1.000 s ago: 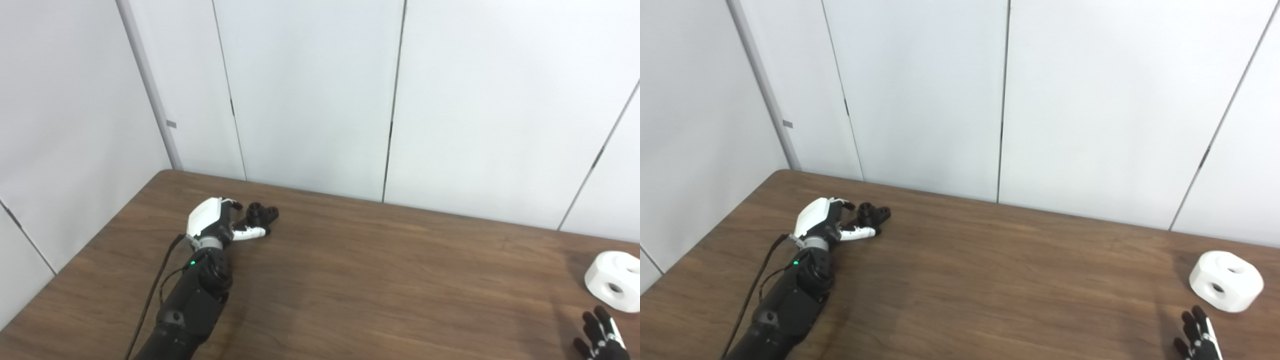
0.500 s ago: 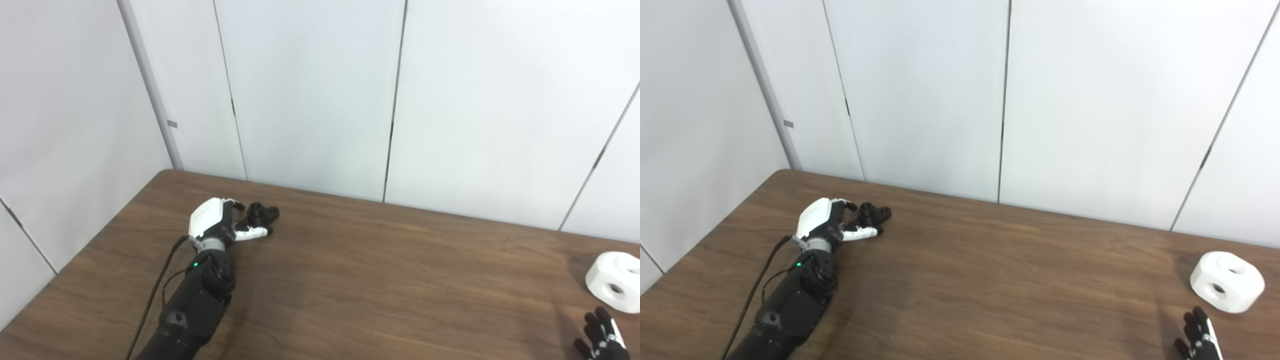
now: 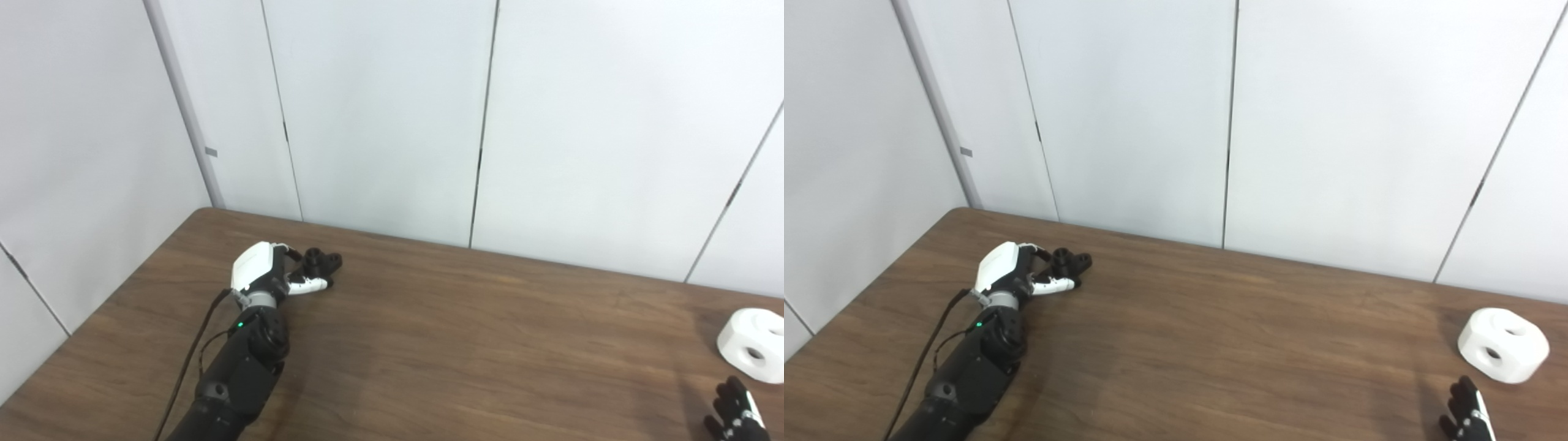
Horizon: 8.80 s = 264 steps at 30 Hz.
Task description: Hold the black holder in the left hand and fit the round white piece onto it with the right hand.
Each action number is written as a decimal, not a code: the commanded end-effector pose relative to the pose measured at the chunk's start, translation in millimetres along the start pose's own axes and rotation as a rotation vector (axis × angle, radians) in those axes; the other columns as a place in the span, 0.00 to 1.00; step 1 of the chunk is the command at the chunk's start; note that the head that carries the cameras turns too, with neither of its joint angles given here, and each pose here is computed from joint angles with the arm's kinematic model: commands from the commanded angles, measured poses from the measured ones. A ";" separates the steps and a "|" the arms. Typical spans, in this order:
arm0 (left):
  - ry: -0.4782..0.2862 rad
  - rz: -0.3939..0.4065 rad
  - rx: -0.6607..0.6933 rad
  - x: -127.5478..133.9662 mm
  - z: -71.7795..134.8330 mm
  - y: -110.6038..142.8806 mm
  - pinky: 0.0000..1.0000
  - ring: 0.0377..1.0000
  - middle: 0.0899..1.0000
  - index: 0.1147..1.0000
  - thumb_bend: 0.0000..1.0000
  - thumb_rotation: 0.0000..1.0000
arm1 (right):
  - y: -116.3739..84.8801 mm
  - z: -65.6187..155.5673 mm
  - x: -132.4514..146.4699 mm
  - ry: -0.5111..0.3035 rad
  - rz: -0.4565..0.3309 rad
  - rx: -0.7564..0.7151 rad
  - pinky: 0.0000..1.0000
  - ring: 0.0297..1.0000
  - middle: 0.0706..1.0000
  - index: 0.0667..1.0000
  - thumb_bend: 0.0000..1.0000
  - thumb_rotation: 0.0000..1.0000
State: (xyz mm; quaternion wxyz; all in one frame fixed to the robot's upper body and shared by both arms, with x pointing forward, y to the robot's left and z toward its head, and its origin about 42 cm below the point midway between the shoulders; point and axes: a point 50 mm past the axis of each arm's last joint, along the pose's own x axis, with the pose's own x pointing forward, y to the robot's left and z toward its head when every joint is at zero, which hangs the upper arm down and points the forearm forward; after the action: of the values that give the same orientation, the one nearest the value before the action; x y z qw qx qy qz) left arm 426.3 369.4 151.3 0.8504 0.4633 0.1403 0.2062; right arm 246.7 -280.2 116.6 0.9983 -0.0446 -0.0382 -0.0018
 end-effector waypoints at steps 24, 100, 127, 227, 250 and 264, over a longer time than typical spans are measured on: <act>-0.026 0.059 -0.051 9.0 -4.4 5.4 1.00 0.90 0.75 0.42 0.52 0.04 | 0.7 6.3 -3.6 0.016 0.007 -0.001 1.00 1.00 0.98 1.00 0.61 1.00; -0.758 -0.346 0.015 -234.4 65.9 -62.0 1.00 0.86 0.75 0.42 0.52 0.05 | 27.7 47.0 -7.4 -0.002 -0.058 -0.042 1.00 0.98 0.95 1.00 0.65 1.00; -0.764 -0.405 0.003 -266.8 48.5 -82.2 1.00 0.87 0.76 0.42 0.52 0.05 | 0.5 72.5 10.4 -0.044 -0.119 -0.173 1.00 0.98 0.95 0.99 0.61 0.92; -0.776 -0.397 0.047 -253.2 32.8 -72.4 0.94 0.82 0.72 0.42 0.52 0.04 | -113.5 126.7 197.2 0.275 -0.207 -1.213 1.00 1.00 0.95 0.69 0.92 0.34; -0.769 -0.403 0.046 -252.3 32.5 -72.3 0.94 0.82 0.72 0.42 0.52 0.04 | -113.8 127.8 196.6 0.272 -0.209 -1.206 1.00 1.00 0.95 0.68 0.92 0.30; -0.768 -0.401 0.044 -251.8 32.9 -73.0 0.95 0.82 0.72 0.42 0.52 0.04 | -111.8 125.1 196.9 0.260 -0.197 -1.201 1.00 1.00 0.89 0.51 0.67 0.20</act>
State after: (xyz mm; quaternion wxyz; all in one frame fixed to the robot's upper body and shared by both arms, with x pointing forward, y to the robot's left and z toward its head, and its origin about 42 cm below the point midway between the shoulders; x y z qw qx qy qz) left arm 237.0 184.6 124.8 0.8590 0.4791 -0.1090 -0.1438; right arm 427.3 -376.1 237.1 0.7935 -0.5881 0.1275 -0.0907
